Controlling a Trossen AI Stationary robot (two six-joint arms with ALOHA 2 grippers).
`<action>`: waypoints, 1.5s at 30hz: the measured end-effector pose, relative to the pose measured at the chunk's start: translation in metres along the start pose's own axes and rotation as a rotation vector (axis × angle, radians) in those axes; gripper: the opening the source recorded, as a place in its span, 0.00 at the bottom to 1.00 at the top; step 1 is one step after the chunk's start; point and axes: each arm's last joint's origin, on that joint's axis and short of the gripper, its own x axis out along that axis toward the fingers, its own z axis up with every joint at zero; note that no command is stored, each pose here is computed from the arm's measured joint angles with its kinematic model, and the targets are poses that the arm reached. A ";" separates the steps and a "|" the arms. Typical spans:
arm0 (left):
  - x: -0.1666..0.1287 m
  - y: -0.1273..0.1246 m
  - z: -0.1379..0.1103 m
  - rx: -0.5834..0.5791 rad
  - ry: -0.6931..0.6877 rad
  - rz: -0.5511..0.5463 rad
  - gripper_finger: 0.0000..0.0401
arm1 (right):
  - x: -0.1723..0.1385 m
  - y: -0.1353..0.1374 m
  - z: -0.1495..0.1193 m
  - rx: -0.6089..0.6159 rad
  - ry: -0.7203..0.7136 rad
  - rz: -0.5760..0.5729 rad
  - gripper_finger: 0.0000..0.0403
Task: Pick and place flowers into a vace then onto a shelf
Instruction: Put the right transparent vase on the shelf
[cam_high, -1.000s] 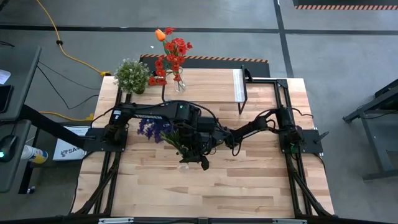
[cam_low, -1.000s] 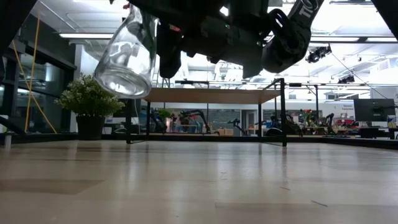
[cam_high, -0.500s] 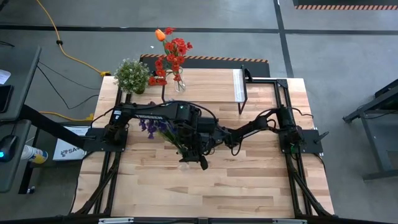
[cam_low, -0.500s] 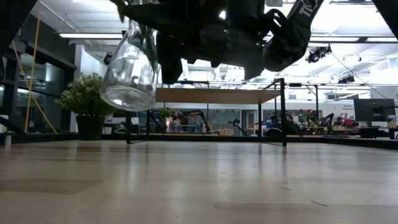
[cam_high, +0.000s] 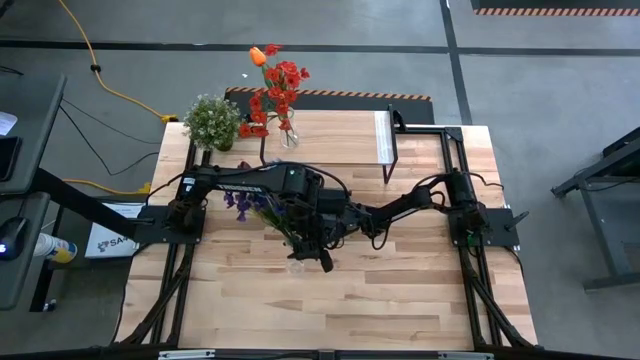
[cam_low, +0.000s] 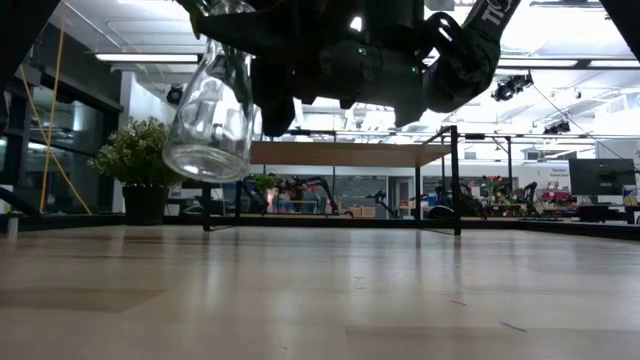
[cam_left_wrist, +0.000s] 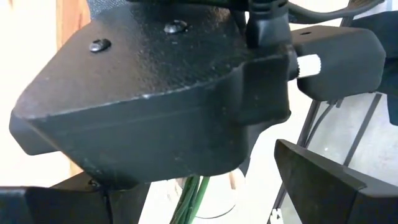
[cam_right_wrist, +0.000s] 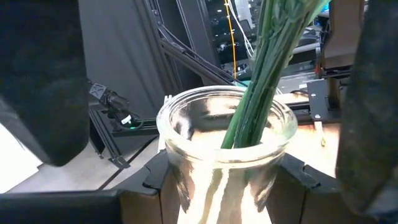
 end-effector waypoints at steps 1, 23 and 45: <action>0.000 0.000 0.000 0.000 -0.001 0.002 0.90 | 0.000 0.000 0.000 -0.001 0.003 -0.003 0.41; -0.004 0.004 0.004 0.041 -0.055 0.051 0.90 | -0.004 -0.013 -0.011 0.007 0.098 -0.061 0.41; -0.023 0.003 -0.008 0.024 -0.097 0.069 0.90 | -0.010 -0.028 -0.003 -0.007 0.085 -0.082 0.41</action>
